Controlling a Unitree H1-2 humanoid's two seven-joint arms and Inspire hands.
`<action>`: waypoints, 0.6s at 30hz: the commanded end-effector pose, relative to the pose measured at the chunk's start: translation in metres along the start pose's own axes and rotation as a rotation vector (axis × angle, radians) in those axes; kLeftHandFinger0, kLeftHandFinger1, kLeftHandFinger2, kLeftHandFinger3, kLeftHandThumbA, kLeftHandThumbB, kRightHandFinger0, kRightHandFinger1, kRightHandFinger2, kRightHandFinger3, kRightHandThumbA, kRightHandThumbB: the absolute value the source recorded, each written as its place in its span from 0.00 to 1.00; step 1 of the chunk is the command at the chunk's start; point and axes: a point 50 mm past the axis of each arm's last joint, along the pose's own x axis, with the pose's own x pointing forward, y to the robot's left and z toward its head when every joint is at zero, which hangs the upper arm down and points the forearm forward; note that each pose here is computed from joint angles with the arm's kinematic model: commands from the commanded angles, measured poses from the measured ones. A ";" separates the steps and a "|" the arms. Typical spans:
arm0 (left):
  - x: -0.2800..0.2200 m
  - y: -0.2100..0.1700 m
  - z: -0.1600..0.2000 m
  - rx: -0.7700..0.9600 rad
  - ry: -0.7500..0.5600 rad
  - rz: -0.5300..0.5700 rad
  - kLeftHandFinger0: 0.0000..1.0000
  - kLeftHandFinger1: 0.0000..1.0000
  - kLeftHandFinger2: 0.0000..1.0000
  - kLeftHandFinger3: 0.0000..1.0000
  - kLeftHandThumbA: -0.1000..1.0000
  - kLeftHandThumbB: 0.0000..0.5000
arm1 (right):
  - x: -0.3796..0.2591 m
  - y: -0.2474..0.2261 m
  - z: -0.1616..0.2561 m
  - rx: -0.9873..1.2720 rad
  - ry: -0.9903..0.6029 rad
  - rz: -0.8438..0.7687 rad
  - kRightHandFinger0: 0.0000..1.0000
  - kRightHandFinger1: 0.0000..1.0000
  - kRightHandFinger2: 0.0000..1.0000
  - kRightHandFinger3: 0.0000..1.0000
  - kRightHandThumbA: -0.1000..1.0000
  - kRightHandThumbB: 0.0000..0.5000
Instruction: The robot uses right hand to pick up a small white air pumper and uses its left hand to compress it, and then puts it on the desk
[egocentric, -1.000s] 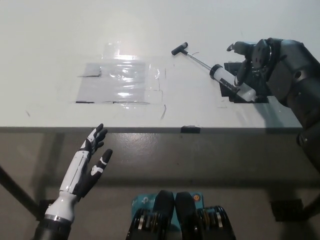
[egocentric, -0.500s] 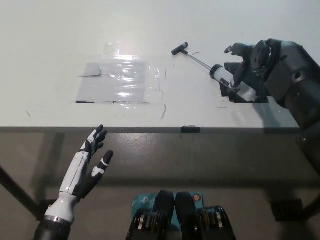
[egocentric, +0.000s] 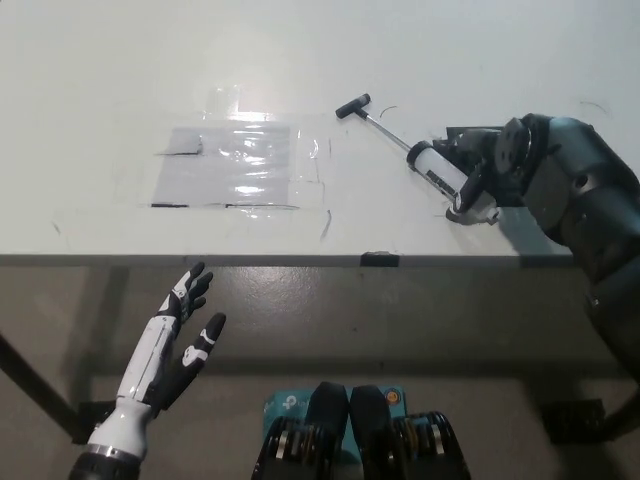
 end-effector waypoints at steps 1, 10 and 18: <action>-0.001 0.004 0.011 -0.012 -0.065 0.006 1.00 1.00 1.00 1.00 0.82 0.41 | 0.010 0.027 -0.019 0.040 0.043 -0.044 0.09 0.24 0.46 0.94 0.61 0.54; 0.000 0.005 0.010 0.006 -0.076 -0.006 1.00 1.00 1.00 1.00 0.72 0.40 | 0.011 0.025 -0.017 0.038 -0.063 -0.265 0.20 0.41 0.49 0.57 0.10 0.19; 0.002 0.006 0.013 -0.004 -0.070 -0.010 1.00 1.00 1.00 1.00 0.75 0.44 | 0.012 0.031 -0.014 0.065 -0.136 -0.281 0.13 0.32 0.39 0.52 0.00 0.32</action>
